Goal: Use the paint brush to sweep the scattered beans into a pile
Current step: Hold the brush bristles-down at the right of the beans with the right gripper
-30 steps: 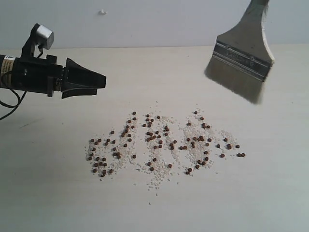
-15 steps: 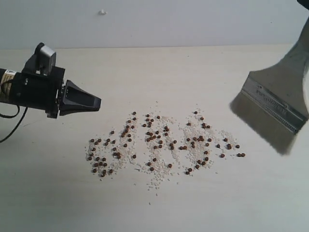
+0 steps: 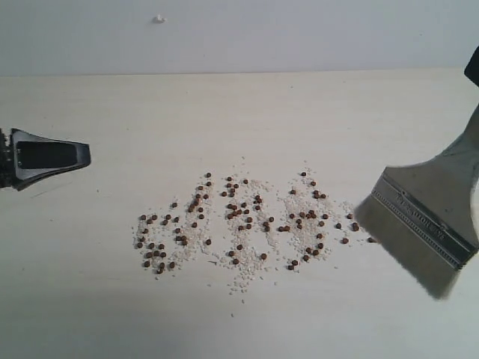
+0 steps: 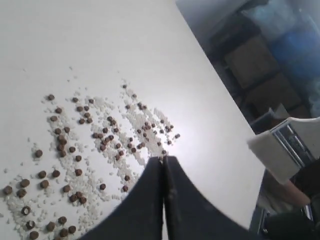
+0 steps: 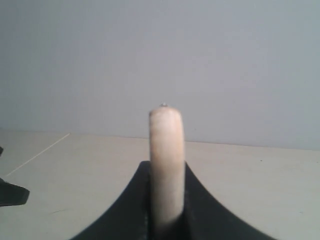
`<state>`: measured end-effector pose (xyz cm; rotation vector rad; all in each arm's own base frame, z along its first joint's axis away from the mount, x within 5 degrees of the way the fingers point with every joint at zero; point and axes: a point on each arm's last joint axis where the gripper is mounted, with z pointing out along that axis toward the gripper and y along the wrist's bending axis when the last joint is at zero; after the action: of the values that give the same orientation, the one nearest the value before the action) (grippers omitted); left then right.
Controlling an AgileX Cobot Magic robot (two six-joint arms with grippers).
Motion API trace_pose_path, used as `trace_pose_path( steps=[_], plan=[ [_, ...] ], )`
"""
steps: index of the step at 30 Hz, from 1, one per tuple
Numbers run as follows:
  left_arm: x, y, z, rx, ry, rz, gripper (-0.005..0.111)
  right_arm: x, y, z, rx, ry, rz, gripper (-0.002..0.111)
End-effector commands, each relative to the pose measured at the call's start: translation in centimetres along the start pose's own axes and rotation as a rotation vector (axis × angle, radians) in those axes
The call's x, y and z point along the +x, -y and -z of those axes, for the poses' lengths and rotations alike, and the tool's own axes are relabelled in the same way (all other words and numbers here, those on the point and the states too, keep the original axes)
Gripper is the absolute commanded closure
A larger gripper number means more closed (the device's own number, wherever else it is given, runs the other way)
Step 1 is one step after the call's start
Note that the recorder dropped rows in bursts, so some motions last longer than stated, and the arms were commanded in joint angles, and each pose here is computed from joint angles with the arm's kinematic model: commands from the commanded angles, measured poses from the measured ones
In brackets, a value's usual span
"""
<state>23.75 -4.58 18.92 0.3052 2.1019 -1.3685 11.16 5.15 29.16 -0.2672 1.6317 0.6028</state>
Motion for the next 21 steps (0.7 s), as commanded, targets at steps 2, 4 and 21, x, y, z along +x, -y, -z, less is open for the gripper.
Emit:
trace_pose_path(
  steps=[2, 4, 21],
  plan=[
    [4.0, 3.6, 3.3, -0.119, 0.222, -0.135, 0.107, -0.1, -0.1, -0.1, -0.009, 0.005, 0.011, 0.108],
    [5.5, 4.4, 4.4, -0.217, 0.307, -0.167, 0.107, -0.1, 0.0, -0.2, -0.012, -0.004, 0.007, 0.108],
    [10.1, 5.2, 9.6, -0.857, 0.776, -0.141, 0.107, -0.1, 0.0, -0.2, -0.016, -0.004, -0.021, 0.108]
  ],
)
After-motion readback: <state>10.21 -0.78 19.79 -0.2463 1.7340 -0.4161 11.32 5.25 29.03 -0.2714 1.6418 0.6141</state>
